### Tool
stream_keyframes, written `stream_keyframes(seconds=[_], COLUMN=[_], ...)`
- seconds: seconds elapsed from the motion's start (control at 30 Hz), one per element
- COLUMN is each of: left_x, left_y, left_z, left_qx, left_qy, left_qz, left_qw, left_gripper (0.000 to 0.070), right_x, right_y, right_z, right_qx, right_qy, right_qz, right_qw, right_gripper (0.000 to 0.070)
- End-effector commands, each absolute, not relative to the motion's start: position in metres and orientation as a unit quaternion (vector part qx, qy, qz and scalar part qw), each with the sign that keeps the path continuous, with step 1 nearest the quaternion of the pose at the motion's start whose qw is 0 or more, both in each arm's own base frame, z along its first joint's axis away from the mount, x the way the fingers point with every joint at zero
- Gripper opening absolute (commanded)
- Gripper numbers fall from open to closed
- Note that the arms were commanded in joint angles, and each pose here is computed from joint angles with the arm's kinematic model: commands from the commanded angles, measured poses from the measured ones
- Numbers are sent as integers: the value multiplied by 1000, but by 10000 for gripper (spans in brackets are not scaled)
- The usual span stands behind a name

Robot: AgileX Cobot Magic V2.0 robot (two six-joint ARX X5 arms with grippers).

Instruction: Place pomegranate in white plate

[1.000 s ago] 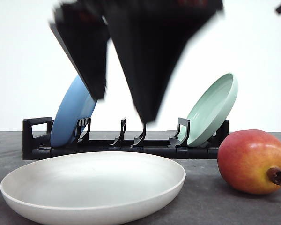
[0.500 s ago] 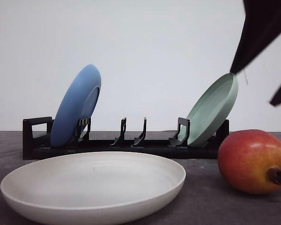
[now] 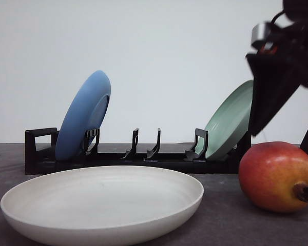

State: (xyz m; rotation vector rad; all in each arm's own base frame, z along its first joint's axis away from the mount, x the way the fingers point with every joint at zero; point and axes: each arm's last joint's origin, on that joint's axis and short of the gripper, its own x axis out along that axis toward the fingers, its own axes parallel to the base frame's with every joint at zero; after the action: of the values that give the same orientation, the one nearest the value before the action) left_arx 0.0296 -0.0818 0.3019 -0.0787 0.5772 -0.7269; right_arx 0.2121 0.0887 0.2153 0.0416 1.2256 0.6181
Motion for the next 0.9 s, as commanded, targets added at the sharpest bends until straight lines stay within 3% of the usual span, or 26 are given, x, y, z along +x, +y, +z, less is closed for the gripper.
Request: stream_keyframes(seconds=[0.0, 0.17, 0.33, 0.47, 0.7, 0.87], left_x=[28, 25, 25, 25, 25, 25], left_y=[-78, -65, -60, -61, -61, -61], left_z=[305, 305, 302, 303, 303, 303], left_qx=[-60, -64, -60, -63, -63, -66], left_qy=[271, 268, 275, 273, 272, 274], left_qz=[-358, -359, -355, -356, -356, -355], left_qw=[892, 892, 891, 891, 892, 891], left_gripper=[555, 556, 555, 555, 555, 555], right_x=[217, 224, 226, 234, 242, 243], right_y=[94, 104, 110, 131, 209, 252], right_z=[210, 190, 179, 192, 231, 230], right_qx=[10, 2, -1, -7, -54, -78], right_qy=[572, 603, 625, 616, 586, 579], right_qz=[289, 288, 286, 303, 380, 413], right_qw=[767, 744, 726, 727, 714, 698], right_gripper=[700, 700, 415, 416, 418, 419])
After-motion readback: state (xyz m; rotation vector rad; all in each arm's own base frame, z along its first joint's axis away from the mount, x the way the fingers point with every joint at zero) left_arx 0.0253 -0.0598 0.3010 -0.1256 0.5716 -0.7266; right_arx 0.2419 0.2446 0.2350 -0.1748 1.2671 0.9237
